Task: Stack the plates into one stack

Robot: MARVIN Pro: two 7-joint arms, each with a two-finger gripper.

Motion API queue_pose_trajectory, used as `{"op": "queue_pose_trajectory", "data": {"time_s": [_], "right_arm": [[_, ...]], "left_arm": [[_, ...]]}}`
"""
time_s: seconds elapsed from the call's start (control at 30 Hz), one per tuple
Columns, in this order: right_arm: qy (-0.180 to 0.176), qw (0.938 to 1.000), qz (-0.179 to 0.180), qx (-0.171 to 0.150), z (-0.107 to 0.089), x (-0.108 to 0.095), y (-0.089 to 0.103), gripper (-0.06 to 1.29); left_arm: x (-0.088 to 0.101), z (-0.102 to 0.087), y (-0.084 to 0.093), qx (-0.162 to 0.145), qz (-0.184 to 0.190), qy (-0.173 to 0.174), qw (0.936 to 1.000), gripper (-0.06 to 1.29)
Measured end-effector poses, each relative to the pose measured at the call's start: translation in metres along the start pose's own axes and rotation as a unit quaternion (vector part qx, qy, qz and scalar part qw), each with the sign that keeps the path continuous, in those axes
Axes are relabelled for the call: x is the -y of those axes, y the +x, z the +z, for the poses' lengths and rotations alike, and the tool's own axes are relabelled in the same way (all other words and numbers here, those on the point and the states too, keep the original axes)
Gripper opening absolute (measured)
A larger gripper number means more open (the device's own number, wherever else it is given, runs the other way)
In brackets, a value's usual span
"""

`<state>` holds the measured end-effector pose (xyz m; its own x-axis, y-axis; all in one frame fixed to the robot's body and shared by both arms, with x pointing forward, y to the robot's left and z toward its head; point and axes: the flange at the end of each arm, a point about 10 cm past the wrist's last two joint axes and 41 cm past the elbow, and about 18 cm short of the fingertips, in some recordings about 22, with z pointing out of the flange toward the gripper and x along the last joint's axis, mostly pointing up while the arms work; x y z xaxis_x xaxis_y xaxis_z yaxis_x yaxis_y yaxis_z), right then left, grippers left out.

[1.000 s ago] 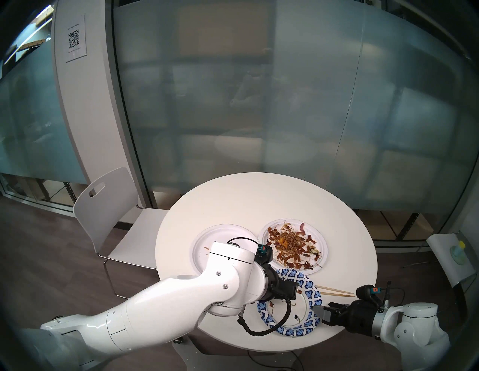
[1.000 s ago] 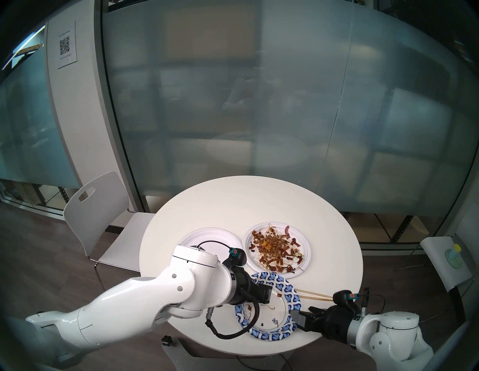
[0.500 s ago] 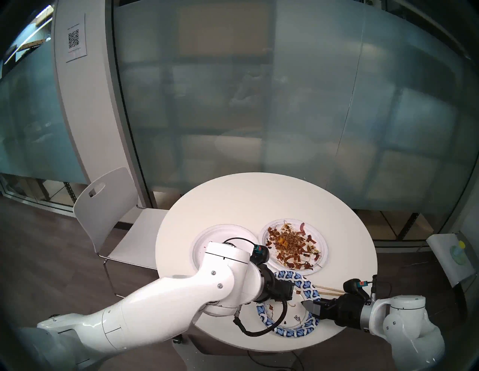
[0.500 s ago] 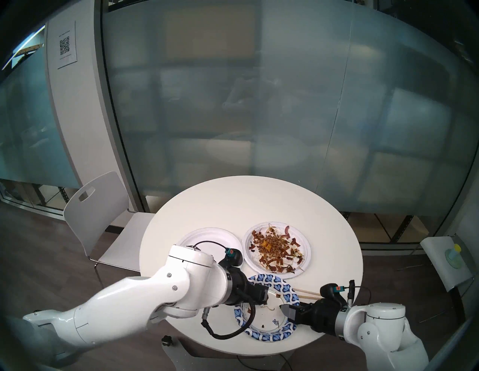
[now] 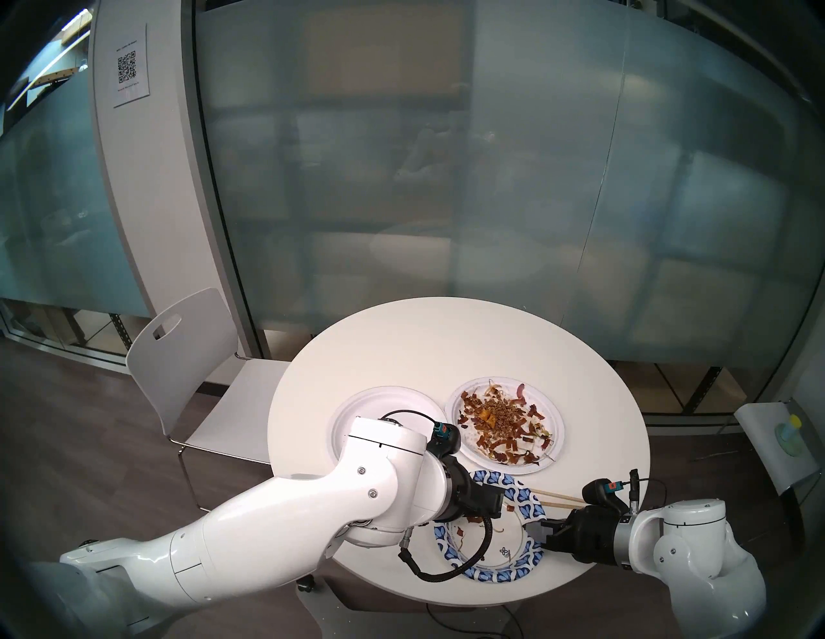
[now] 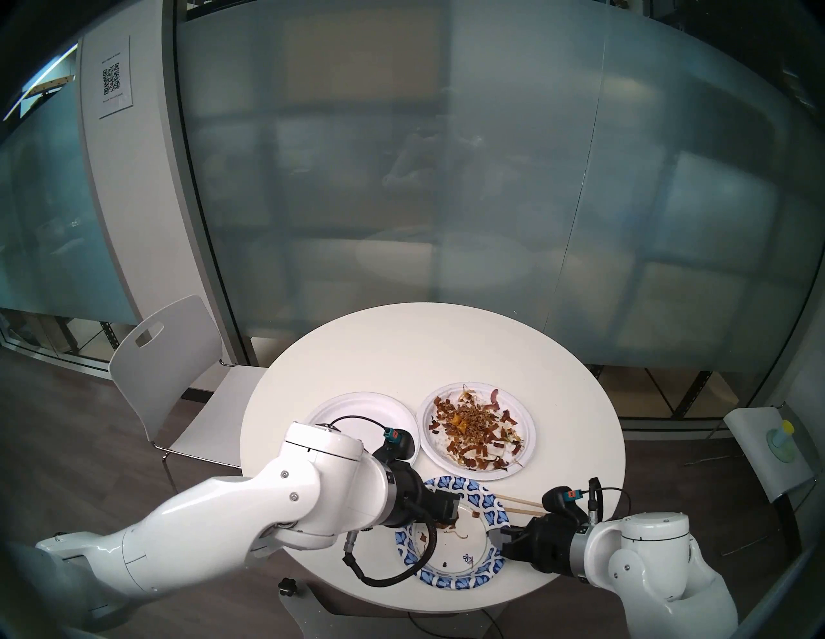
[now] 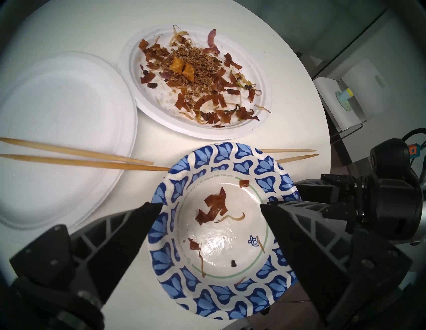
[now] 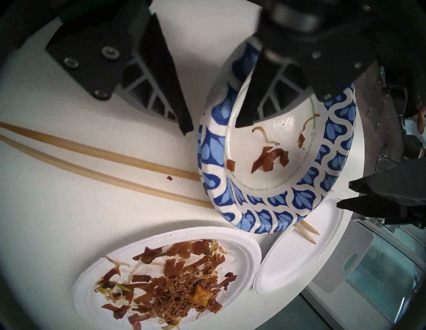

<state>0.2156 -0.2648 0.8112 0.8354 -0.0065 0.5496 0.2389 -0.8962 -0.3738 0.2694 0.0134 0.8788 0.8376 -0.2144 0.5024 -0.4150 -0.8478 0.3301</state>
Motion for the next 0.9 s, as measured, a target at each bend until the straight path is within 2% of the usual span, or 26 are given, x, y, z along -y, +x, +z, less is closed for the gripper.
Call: {"op": "queue_pose_trajectory", "data": {"time_s": [0.1,0.13,0.2,0.3,0.33,0.4,0.47,0.57,0.7,0.77,0.83,0.9], "right_arm": [[-0.001,1.0000,-0.002,0.004,0.001,0.000,0.000,0.51],[-0.001,1.0000,-0.003,0.005,0.001,0.001,0.000,0.64],[0.000,1.0000,-0.003,0.007,0.001,0.001,0.000,0.73],[0.004,0.9999,-0.004,0.009,0.002,0.002,0.000,0.78],[0.006,0.9999,-0.004,0.010,0.002,0.002,0.000,0.84],[0.009,0.9999,-0.005,0.011,0.002,0.003,0.001,0.84],[0.012,0.9999,-0.005,0.011,0.002,0.004,0.002,0.74],[0.016,0.9998,-0.006,0.011,0.002,0.005,0.005,0.40],[0.020,0.9997,-0.008,0.009,0.002,0.005,0.008,0.21],[0.020,0.9997,-0.010,0.007,0.001,0.005,0.010,0.16],[0.019,0.9998,-0.010,0.004,0.000,0.004,0.013,0.05],[0.018,0.9998,-0.011,0.001,-0.002,0.002,0.015,0.05]], "left_arm": [[0.002,-0.001,0.002,-0.003,-0.005,0.002,1.0000,1.20],[0.004,-0.003,0.004,-0.006,-0.008,0.004,0.9999,1.20],[0.007,-0.005,0.007,-0.010,-0.013,0.007,0.9998,1.20],[0.012,-0.010,0.013,-0.020,-0.021,0.013,0.9995,1.20],[0.015,-0.012,0.016,-0.025,-0.026,0.015,0.9992,1.20],[0.019,-0.015,0.021,-0.033,-0.034,0.018,0.9987,1.20],[0.024,-0.019,0.026,-0.040,-0.042,0.021,0.9981,1.20],[0.032,-0.024,0.034,-0.052,-0.055,0.025,0.9968,1.20],[0.041,-0.029,0.040,-0.061,-0.068,0.026,0.9954,1.20],[0.045,-0.031,0.042,-0.065,-0.074,0.027,0.9948,1.20],[0.049,-0.032,0.043,-0.067,-0.079,0.026,0.9943,1.20],[0.052,-0.033,0.042,-0.067,-0.083,0.026,0.9939,1.20]]}}
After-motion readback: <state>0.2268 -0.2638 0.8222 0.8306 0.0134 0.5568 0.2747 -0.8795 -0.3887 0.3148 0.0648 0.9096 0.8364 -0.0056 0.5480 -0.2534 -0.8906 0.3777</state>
